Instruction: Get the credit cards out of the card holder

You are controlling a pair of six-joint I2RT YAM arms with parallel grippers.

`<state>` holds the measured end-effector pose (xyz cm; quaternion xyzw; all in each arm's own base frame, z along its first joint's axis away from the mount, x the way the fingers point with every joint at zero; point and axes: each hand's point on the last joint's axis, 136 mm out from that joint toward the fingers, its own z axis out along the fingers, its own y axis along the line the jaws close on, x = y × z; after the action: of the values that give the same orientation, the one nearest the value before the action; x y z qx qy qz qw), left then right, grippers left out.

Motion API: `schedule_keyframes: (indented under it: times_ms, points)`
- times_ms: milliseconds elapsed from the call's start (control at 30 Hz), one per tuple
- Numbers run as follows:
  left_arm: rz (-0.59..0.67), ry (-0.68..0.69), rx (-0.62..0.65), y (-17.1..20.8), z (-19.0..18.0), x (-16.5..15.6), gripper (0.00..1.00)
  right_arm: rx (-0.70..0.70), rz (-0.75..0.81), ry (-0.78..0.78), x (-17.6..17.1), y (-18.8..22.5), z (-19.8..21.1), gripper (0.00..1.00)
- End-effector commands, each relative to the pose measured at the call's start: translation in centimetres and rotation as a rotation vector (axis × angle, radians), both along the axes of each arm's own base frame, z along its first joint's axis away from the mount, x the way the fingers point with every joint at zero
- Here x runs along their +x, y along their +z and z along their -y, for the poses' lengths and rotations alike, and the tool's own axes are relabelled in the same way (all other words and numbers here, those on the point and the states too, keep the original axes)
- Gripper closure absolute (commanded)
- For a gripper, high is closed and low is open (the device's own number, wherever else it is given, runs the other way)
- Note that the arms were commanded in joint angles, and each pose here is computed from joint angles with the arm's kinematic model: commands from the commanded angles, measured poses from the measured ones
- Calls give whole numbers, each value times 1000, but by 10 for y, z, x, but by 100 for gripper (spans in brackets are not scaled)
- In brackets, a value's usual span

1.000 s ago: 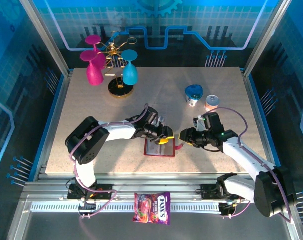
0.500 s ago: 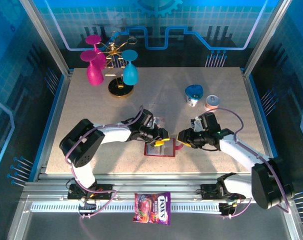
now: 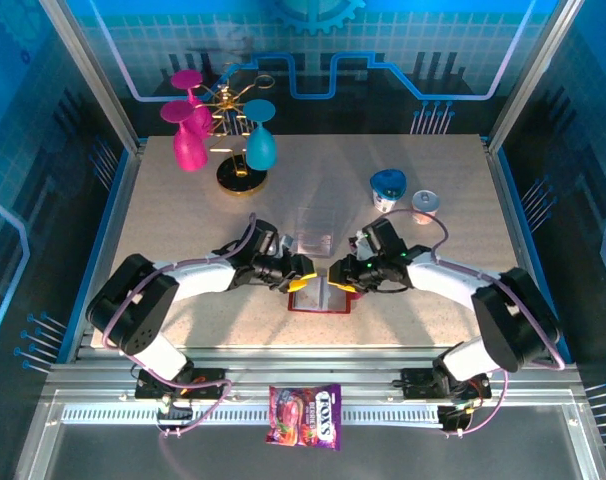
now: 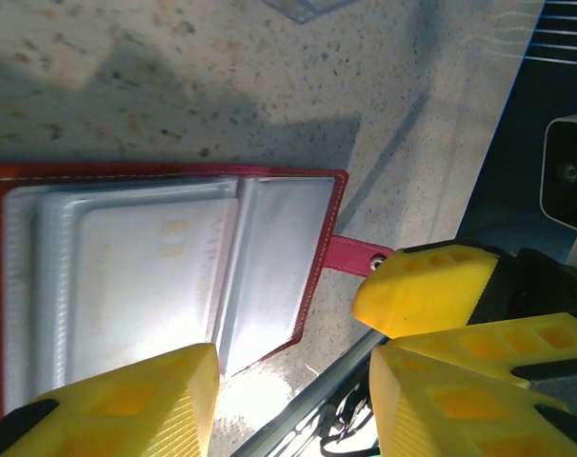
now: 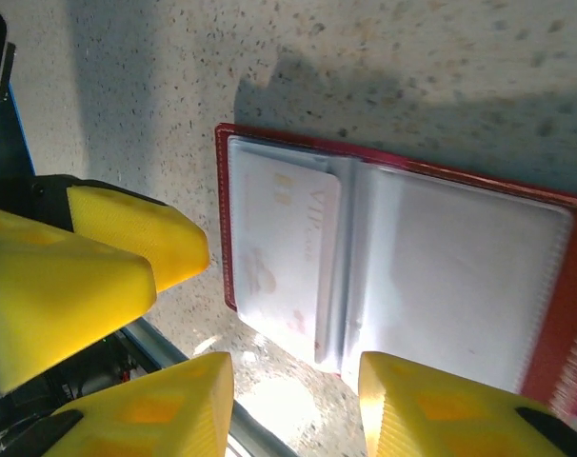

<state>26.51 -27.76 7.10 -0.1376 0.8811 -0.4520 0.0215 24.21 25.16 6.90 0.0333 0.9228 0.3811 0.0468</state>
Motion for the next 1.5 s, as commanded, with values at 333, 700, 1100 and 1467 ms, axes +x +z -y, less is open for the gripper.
schedule_keyframes:
  times_ms: [333, 700, 1100, 1467]
  points:
    - [-13, 3, 14, -14, -9, -10, 66, 25, -28, 61, 4, -14, -37, 65]
    - [-37, -8, 58, -28, -16, -17, 73, 37, -54, 77, 1, -25, -47, 70]
    - [-59, -9, 79, -39, -19, -22, 74, 18, -79, 82, -4, -37, -45, 68]
    - [-72, -12, 103, -46, -23, -25, 74, -24, -77, 82, -4, -41, -39, 66]
